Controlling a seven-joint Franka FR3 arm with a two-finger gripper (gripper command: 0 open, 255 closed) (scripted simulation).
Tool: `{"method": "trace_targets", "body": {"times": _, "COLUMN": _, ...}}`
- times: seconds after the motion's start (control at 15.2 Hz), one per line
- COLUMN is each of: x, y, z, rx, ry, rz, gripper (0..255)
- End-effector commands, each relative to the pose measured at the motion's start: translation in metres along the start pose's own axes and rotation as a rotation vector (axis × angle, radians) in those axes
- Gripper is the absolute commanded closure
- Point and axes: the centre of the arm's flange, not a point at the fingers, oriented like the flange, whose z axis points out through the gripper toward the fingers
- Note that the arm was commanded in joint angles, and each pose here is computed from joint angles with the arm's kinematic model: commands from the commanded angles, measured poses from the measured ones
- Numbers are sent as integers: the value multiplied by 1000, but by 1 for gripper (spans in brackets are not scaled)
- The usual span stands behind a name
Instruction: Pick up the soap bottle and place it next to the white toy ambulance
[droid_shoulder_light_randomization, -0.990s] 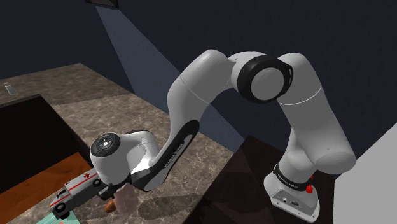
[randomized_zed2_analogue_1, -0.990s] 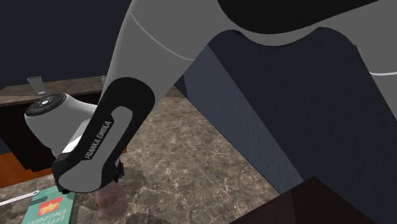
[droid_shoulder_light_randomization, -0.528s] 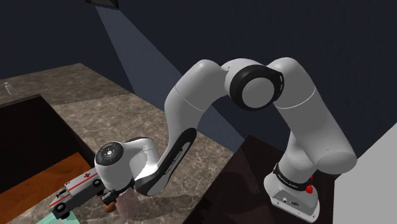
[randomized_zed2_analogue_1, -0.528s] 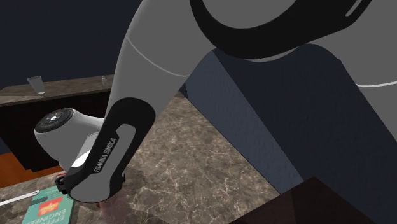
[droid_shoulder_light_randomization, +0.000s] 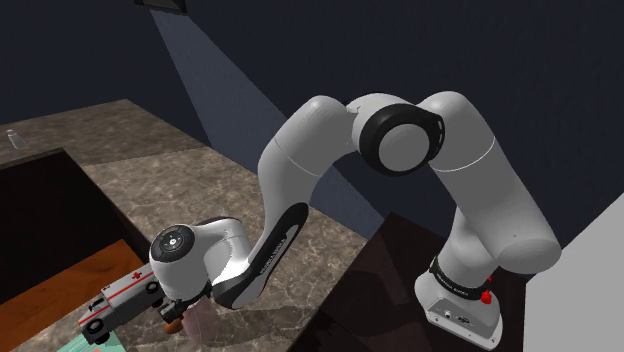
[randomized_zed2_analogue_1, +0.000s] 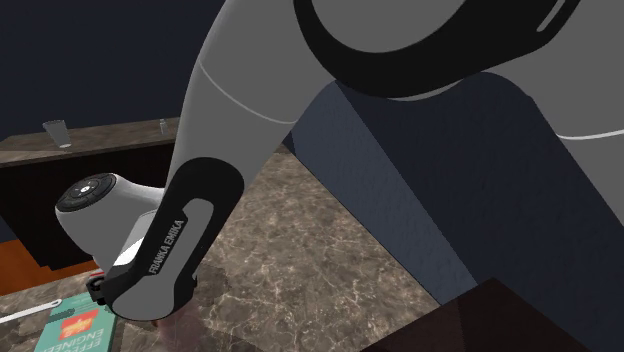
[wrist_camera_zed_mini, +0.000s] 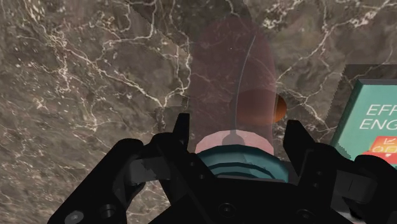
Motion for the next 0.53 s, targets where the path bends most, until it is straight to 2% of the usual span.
{"method": "trace_targets", "body": {"times": 0.0, "x": 0, "y": 0, "z": 0, "rx": 0, "ry": 0, "rz": 0, "gripper": 0}}
{"method": "trace_targets", "body": {"times": 0.33, "x": 0, "y": 0, "z": 0, "rx": 0, "ry": 0, "rz": 0, "gripper": 0}}
{"method": "trace_targets", "body": {"times": 0.46, "x": 0, "y": 0, "z": -27, "rx": 0, "ry": 0, "rz": 0, "gripper": 0}}
